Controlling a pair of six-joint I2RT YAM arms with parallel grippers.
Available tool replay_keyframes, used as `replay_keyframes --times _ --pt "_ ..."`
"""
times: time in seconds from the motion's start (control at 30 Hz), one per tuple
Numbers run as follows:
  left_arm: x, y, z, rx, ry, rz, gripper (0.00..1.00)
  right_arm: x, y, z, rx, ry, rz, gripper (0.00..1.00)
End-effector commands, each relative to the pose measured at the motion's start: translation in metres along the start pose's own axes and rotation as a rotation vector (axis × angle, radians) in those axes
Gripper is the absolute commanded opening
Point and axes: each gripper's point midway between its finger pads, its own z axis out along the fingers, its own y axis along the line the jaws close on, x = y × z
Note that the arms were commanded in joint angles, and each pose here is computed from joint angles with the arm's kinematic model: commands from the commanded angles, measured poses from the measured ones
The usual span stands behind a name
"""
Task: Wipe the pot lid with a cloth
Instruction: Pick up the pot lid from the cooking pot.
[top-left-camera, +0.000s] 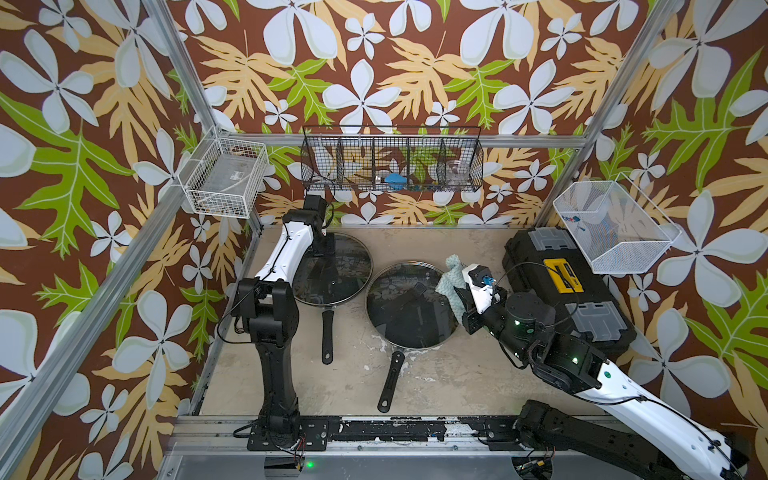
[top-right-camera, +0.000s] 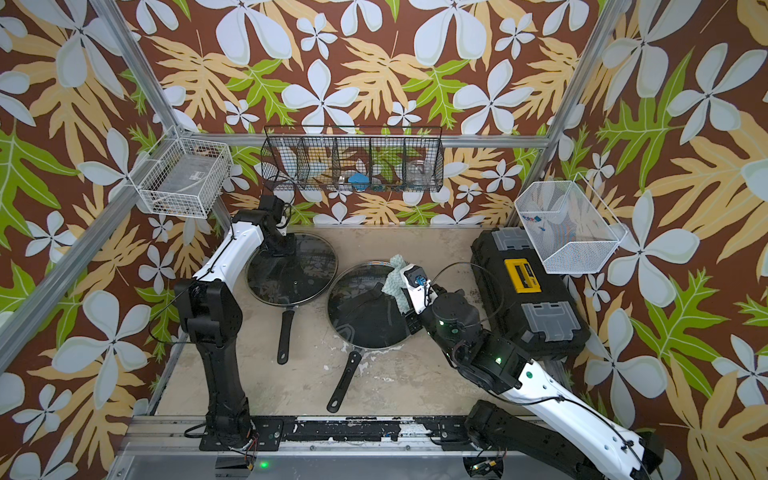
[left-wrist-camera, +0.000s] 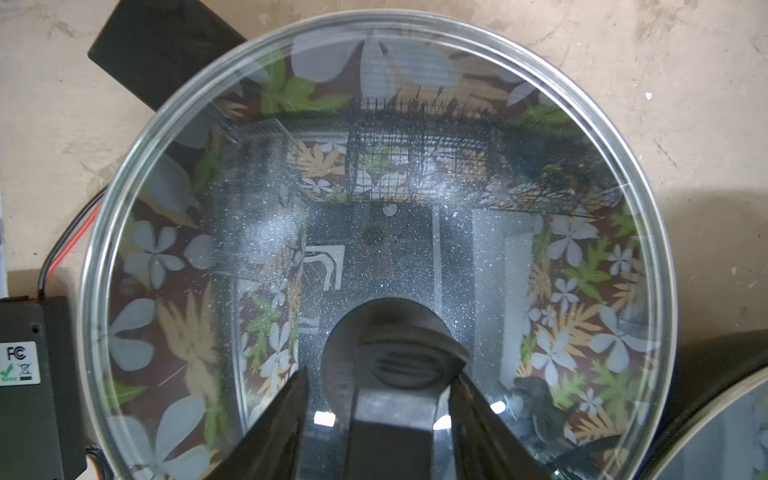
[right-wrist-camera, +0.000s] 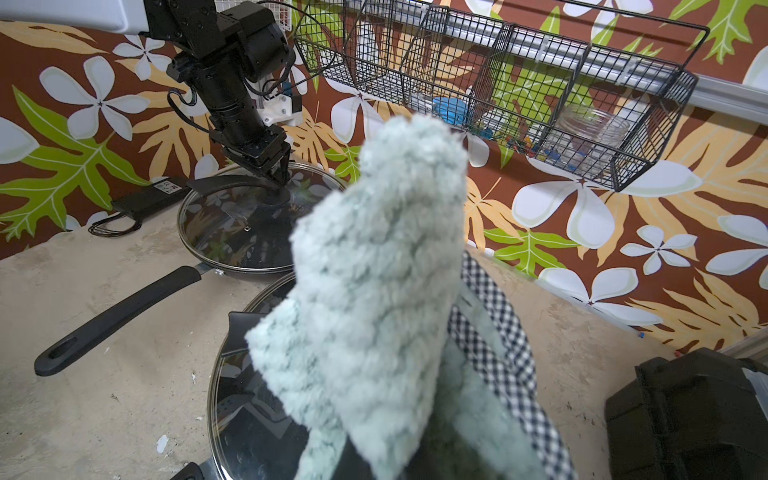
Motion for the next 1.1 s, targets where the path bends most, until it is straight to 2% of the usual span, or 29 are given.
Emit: replay_keyframes --times 0.0,0.2,0.4,0.53,0.6,0.77,0.93,1.07 --pt "0.009 -0.006 0.006 0.038 0.041 0.003 0.57 -0.004 -0.002 0.0 0.013 -0.011 0.002 0.0" --pt "0.015 -0.008 0.013 0.028 0.063 0.008 0.59 -0.002 -0.004 -0.002 0.019 -0.01 0.002 0.0" --pt "0.027 -0.01 0.02 -0.017 0.095 0.034 0.47 -0.001 -0.005 -0.003 0.023 -0.008 0.002 0.0" --pt "0.027 -0.006 0.019 -0.043 0.09 0.038 0.43 -0.001 -0.005 -0.003 0.023 -0.007 0.003 0.0" --pt "0.027 -0.007 0.021 -0.035 0.093 0.038 0.39 -0.001 -0.006 -0.004 0.025 -0.006 0.003 0.0" --pt "0.03 -0.011 0.026 -0.011 0.109 0.039 0.35 -0.001 -0.007 -0.005 0.031 -0.008 0.004 0.0" --pt "0.031 -0.011 0.031 0.005 0.12 0.032 0.22 0.001 -0.008 -0.005 0.033 -0.002 0.006 0.0" --pt "0.032 -0.011 0.029 0.007 0.121 0.032 0.0 0.001 -0.01 -0.006 0.044 -0.004 0.006 0.0"
